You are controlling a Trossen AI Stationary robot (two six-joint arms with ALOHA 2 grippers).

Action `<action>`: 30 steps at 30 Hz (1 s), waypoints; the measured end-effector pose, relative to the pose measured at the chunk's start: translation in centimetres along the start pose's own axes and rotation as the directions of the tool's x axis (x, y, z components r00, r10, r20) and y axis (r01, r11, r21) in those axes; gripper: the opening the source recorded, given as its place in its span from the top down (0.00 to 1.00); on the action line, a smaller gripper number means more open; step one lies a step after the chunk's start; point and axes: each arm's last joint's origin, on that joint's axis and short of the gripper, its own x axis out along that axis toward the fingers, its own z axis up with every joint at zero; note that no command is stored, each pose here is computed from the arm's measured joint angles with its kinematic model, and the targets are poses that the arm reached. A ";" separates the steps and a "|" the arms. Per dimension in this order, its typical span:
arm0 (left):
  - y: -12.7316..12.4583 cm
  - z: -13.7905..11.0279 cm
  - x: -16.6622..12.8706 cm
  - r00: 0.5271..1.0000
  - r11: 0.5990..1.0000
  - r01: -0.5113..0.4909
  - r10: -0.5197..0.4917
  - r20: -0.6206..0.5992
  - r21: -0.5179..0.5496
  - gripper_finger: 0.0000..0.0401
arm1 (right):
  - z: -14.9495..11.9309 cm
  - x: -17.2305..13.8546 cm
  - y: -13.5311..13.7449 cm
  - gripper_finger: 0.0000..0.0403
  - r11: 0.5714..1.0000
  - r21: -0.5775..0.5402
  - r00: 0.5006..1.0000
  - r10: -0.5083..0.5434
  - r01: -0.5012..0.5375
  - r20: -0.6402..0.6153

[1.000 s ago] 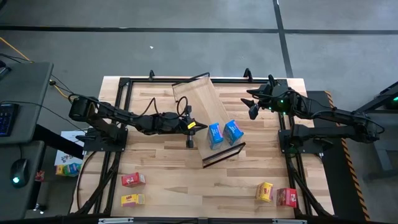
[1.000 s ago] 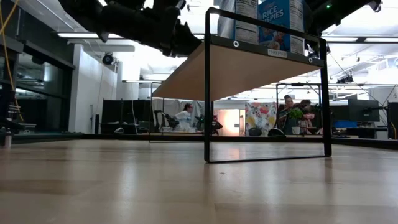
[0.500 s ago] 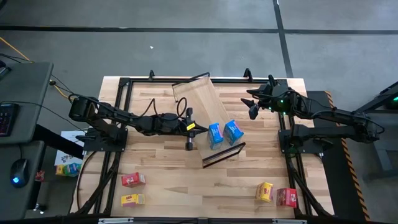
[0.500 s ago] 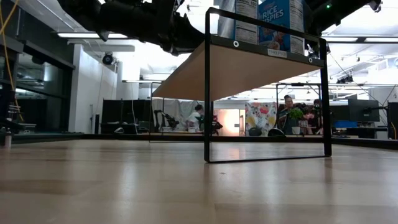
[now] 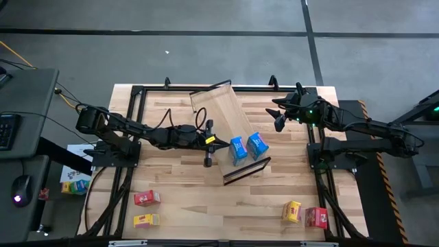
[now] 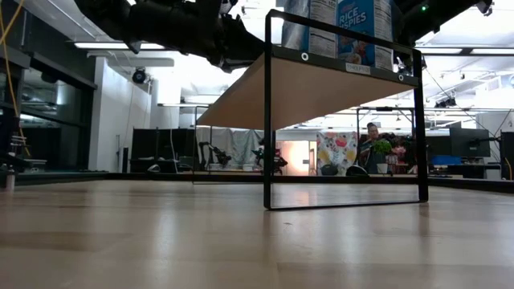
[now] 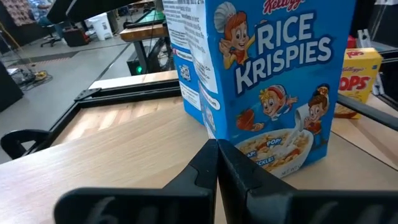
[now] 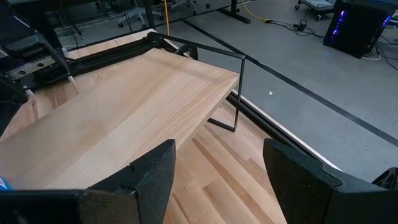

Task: Stack cereal on shelf
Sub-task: Put the blue cereal box on the shelf aligned with the other blue cereal box, then put the right yellow cereal box on the shelf

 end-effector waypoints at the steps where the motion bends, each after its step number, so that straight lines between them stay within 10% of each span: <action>1: 0.0 0.0 0.0 1.000 1.000 0.006 -0.006 0.001 0.000 1.00 | 0.0 0.0 0.0 0.41 1.000 0.000 1.000 0.000 0.000 0.000; 10: 0.3 0.9 -1.2 1.000 0.998 -0.003 0.004 -0.018 0.059 1.00 | 0.0 0.0 0.0 0.41 1.000 0.001 1.000 0.000 0.000 0.000; 17: 1.5 4.3 -8.9 0.979 0.986 -0.108 0.127 -0.157 0.125 1.00 | -0.1 0.0 0.0 0.41 1.000 -0.007 1.000 -0.001 0.001 -0.006; 23: 1.5 5.8 -17.3 0.985 0.983 -0.169 0.167 0.042 0.066 1.00 | -0.1 0.0 0.0 0.41 1.000 -0.010 1.000 -0.001 0.001 -0.008; 30: 1.1 1.3 -21.1 0.933 0.980 -0.198 0.196 0.301 -0.023 1.00 | 0.0 0.0 0.0 0.41 1.000 0.018 1.000 0.000 0.000 0.002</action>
